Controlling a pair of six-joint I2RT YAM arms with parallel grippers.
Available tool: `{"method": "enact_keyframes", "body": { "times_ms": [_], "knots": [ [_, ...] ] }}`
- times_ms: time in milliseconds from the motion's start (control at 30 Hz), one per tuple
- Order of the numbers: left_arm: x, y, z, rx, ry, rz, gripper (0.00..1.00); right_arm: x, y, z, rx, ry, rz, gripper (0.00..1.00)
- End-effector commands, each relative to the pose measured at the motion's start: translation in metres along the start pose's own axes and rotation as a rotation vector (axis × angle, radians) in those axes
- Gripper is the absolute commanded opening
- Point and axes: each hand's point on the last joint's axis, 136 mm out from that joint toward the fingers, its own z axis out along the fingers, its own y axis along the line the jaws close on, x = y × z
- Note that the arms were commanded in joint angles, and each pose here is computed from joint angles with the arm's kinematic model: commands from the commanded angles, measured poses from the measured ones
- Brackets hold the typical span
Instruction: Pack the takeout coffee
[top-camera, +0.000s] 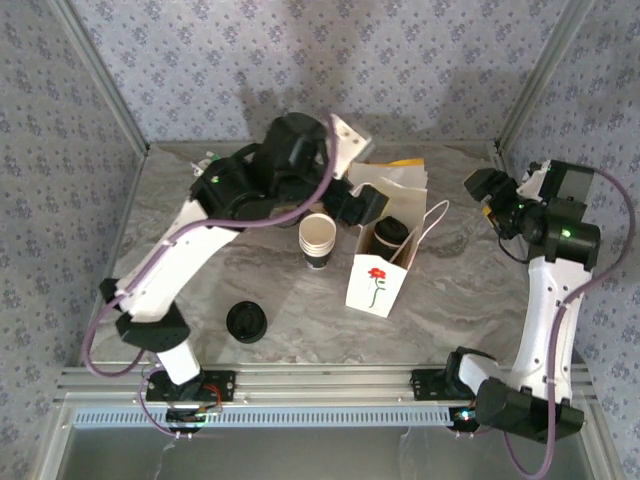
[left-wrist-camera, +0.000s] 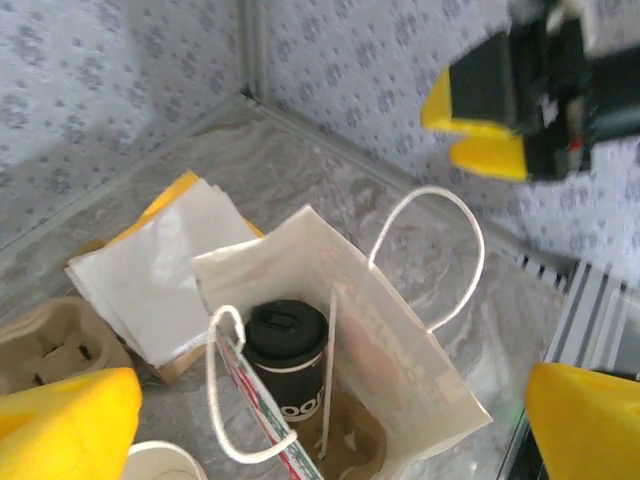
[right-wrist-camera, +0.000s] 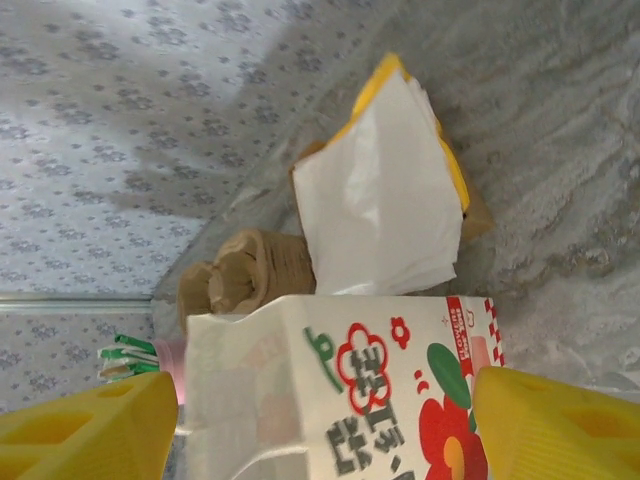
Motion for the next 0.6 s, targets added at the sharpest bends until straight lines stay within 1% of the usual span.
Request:
{"method": "enact_keyframes", "body": {
  "times_ms": [0, 100, 167, 233, 400, 433, 567],
  "knots": [
    [-0.024, 0.022, -0.017, -0.051, -0.133, -0.061, 1.00, -0.020, -0.004, 0.027, -0.046, 0.002, 0.049, 0.79],
    [-0.018, 0.042, -0.015, -0.049, -0.136, -0.166, 1.00, -0.032, -0.017, 0.056, 0.006, 0.032, 0.038, 0.81],
    [-0.011, 0.053, -0.013, -0.053, -0.126, -0.209, 1.00, -0.039, -0.027, 0.079, 0.052, 0.059, 0.032, 0.82],
    [-0.003, 0.062, -0.010, -0.071, -0.111, -0.217, 1.00, -0.041, -0.037, 0.103, 0.093, 0.100, 0.045, 0.84],
    [0.013, 0.079, -0.004, -0.104, -0.075, -0.233, 1.00, -0.037, -0.042, 0.168, 0.206, 0.219, -0.115, 0.90],
    [0.021, 0.083, 0.002, -0.112, -0.055, -0.239, 1.00, -0.035, -0.044, 0.181, 0.229, 0.243, -0.133, 0.90],
    [0.029, 0.097, 0.008, -0.133, -0.039, -0.265, 1.00, -0.035, -0.046, 0.225, 0.250, 0.318, -0.194, 0.91]
  ]
}}
